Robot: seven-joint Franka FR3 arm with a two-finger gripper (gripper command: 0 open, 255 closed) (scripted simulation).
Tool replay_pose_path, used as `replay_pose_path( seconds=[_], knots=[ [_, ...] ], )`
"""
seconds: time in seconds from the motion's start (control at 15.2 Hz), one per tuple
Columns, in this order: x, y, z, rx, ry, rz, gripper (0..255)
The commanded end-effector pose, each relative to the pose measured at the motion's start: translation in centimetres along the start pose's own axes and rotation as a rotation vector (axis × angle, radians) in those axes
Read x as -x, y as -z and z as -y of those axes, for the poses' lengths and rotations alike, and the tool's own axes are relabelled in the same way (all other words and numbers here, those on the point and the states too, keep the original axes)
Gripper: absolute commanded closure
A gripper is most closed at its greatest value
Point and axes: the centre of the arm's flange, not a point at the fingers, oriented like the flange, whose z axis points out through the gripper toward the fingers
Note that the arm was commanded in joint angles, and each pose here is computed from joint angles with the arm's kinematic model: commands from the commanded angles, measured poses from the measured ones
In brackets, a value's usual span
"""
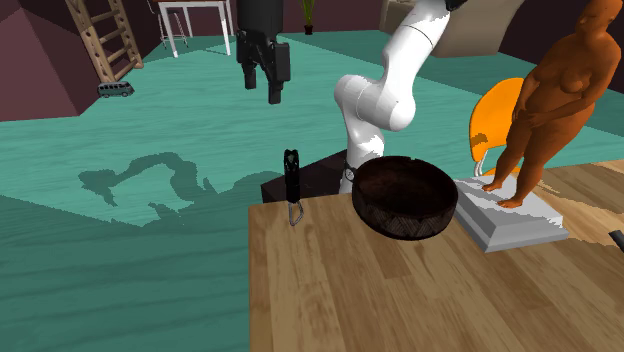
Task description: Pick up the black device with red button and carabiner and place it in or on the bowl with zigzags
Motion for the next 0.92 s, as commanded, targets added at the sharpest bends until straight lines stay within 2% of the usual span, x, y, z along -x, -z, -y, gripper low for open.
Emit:
replay_pose_path(
  seconds=[0.0,0.86],
  knots=[
    [0.0,0.0,0.0,0.0,0.0,0.0,0],
    [-5.9,-1.2,16.3,-0.007,-0.088,0.079,0]
  ],
)
